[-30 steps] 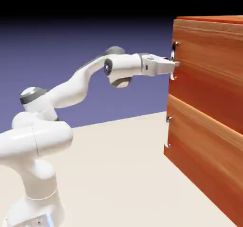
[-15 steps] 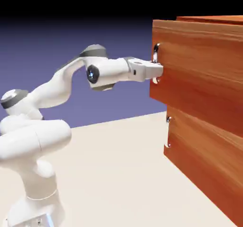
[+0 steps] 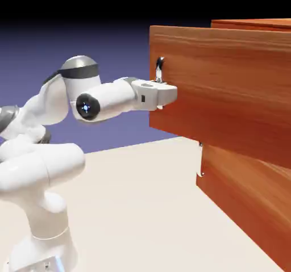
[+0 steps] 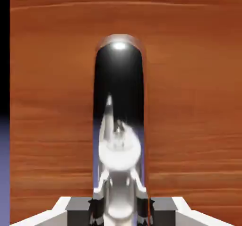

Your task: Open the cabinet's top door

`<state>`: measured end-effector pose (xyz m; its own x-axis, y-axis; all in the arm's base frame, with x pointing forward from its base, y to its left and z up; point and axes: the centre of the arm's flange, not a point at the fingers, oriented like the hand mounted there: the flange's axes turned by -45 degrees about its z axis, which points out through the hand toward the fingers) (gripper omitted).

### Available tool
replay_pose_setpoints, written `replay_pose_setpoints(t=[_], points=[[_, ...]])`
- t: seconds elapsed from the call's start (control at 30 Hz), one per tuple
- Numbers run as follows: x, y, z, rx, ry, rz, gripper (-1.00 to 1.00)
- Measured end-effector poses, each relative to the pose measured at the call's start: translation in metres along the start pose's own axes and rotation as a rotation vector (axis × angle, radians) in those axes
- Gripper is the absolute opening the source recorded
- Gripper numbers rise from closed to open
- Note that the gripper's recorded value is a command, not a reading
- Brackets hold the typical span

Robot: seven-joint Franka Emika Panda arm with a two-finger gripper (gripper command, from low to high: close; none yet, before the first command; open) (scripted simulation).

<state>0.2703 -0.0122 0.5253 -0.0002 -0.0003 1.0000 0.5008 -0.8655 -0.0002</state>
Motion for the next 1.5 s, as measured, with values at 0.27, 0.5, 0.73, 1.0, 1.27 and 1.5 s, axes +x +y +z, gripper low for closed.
replay_pose_setpoints(t=[0.27, 0.5, 0.73, 1.0, 1.27, 1.5], points=[[0.0, 0.02, -0.052, 0.114, 0.0, 0.0, -1.0], [0.0, 0.042, -0.097, 0.215, 0.0, 0.0, -1.0], [0.0, 0.067, -0.136, 0.31, 0.0, 0.0, -1.0], [0.0, 0.101, -0.179, 0.422, 0.0, 0.0, -1.0], [0.0, 0.145, -0.223, 0.548, 0.0, 0.0, -1.0], [0.0, 0.193, -0.26, 0.671, 0.0, 0.0, -1.0]])
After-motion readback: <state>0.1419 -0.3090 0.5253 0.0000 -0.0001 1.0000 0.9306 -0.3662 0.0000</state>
